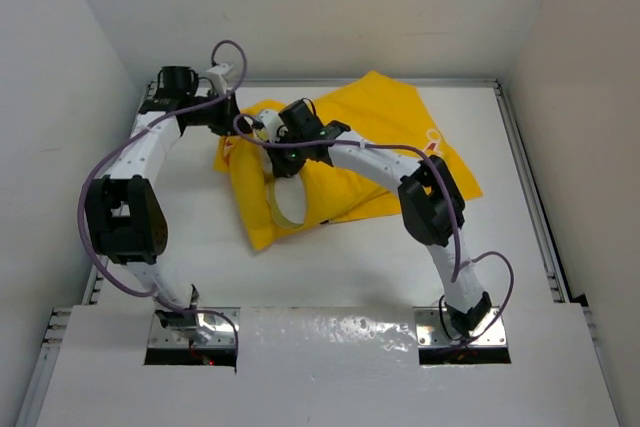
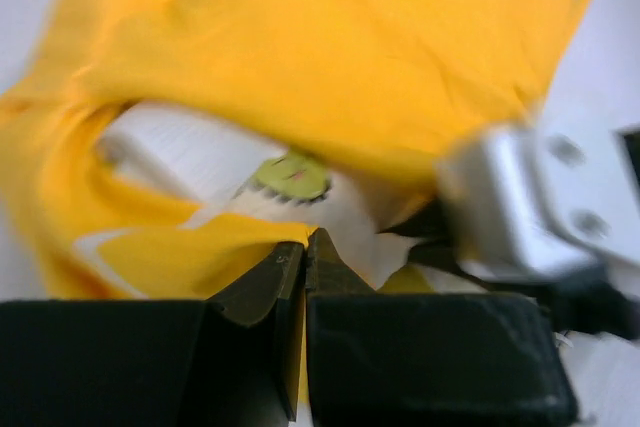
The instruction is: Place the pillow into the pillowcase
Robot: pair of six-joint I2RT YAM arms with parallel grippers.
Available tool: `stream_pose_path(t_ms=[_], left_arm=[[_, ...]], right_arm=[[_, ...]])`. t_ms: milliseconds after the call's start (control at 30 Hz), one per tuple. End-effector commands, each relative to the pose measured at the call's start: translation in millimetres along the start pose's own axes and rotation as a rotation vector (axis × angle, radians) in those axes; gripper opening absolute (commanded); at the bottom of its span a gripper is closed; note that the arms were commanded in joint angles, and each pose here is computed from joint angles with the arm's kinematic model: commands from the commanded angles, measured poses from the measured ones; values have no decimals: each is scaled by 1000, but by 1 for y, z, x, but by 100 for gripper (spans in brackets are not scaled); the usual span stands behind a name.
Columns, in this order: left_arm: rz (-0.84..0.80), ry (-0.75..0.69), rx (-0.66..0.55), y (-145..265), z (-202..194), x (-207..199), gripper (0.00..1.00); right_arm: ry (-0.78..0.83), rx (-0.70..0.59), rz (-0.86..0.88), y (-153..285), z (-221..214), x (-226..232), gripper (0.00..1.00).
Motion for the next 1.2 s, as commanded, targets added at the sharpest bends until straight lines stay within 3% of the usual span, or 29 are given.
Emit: stream_pose_path(t_ms=[0, 33, 167, 200, 233, 267, 300, 367, 667, 867, 1000, 1033, 1100, 1167], left_arm=[[-208, -261, -21, -11, 16, -63, 0], [-206, -245, -13, -9, 9, -64, 0], [-97, -174, 1, 4, -15, -29, 0], [-72, -150, -1, 9, -19, -20, 0], [-57, -133, -7, 12, -18, -16, 0], [-36, -123, -14, 17, -18, -9, 0], [-19, -124, -17, 19, -17, -5, 0], [21, -133, -24, 25, -12, 1, 0], [177, -96, -16, 34, -8, 27, 0], [142, -90, -116, 35, 23, 21, 0], [-11, -172, -105, 37, 32, -12, 0], [-18, -210, -73, 33, 28, -17, 0], [-92, -171, 56, 18, -6, -38, 0], [-207, -172, 122, 6, -34, -62, 0]], right_arm=[[-347, -84, 179, -13, 12, 7, 16], [-477, -125, 194, -7, 21, -6, 50], [-414, -314, 175, 43, 55, -8, 76], [-386, -414, 163, 58, 73, -11, 77], [-384, -466, 153, 70, 79, -14, 76], [-381, -531, 147, 89, 97, -12, 65], [-384, -598, 111, 100, 116, -17, 24], [-422, -598, 119, 88, 122, -20, 0], [-640, -488, 96, -8, 106, -26, 0], [-801, -244, -9, -82, 26, -29, 0], [-860, -293, -87, -98, 28, -45, 0], [-865, -367, -138, -92, 55, -57, 0], [-924, -419, -217, -101, 63, -76, 0], [-1003, -587, -324, -79, 94, -101, 0]])
Point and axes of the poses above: each gripper's point midway between its finger pads, its own y axis back along the fingers, its own x axis along the line the jaws close on, z = x × y, the point moved 3 cm from there along y, back along the fingers, and after that the axes turned 6 degrees about -y, right-handed, at the moved point
